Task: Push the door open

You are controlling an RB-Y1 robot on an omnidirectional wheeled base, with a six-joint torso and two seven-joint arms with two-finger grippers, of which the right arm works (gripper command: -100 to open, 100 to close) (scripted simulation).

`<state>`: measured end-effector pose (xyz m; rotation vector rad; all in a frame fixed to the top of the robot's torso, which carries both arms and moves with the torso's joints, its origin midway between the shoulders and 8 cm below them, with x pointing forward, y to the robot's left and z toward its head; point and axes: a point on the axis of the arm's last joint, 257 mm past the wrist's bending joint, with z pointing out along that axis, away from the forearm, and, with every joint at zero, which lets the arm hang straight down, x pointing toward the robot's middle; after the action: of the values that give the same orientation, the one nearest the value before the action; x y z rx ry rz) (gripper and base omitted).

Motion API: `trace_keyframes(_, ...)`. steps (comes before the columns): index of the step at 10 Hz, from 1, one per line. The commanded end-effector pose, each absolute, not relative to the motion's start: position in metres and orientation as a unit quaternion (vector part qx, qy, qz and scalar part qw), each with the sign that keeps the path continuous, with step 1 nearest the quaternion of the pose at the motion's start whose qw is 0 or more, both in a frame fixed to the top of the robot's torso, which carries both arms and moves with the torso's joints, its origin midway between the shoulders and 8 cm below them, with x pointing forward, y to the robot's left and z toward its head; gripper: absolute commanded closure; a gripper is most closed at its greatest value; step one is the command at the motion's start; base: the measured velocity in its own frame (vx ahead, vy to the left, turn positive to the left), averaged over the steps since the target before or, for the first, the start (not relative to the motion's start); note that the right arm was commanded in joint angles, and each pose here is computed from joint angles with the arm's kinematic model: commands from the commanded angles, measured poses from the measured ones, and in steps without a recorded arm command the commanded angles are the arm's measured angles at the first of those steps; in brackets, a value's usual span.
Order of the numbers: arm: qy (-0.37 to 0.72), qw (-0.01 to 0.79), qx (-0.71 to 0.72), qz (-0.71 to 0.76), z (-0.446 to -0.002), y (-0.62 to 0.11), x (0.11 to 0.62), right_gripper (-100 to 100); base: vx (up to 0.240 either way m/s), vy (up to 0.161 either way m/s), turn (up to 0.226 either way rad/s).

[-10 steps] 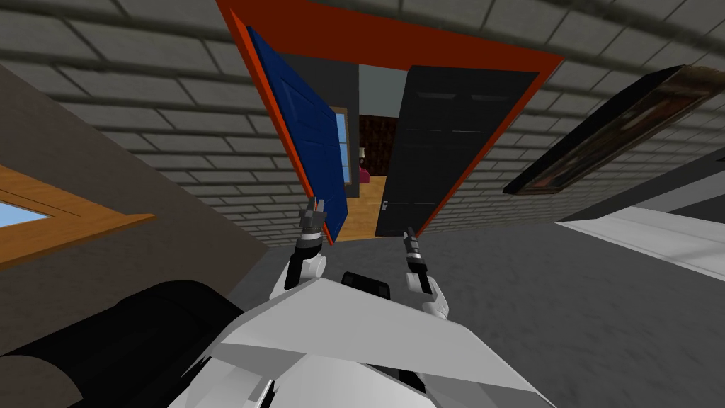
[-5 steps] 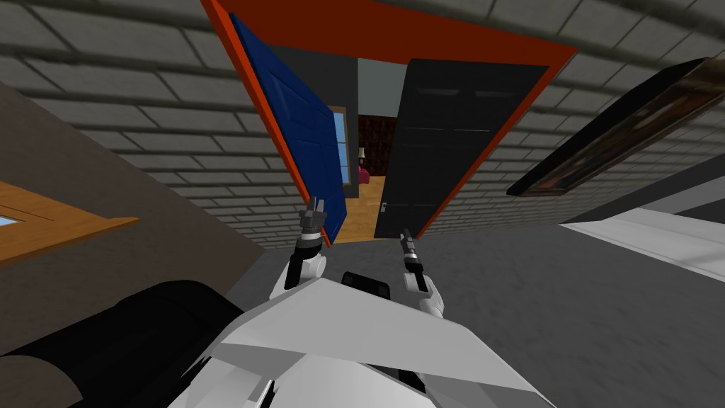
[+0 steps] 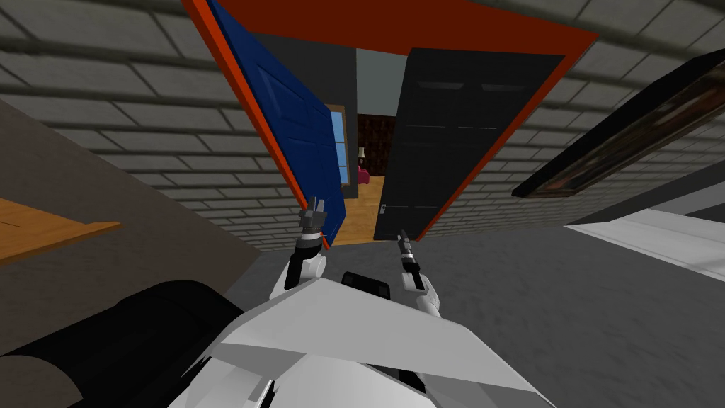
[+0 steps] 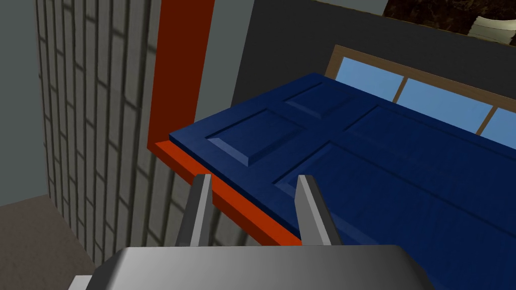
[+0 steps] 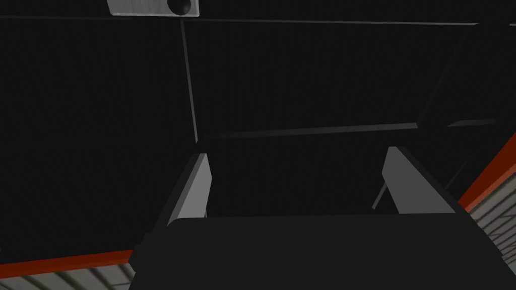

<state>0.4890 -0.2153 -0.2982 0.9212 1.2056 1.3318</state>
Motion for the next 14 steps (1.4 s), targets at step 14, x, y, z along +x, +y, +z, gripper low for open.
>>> trace_keyframes(14, 0.554, 0.456, 0.412, 0.562, -0.37, -0.158, 0.488, -100, 0.117, -0.038, 0.006)
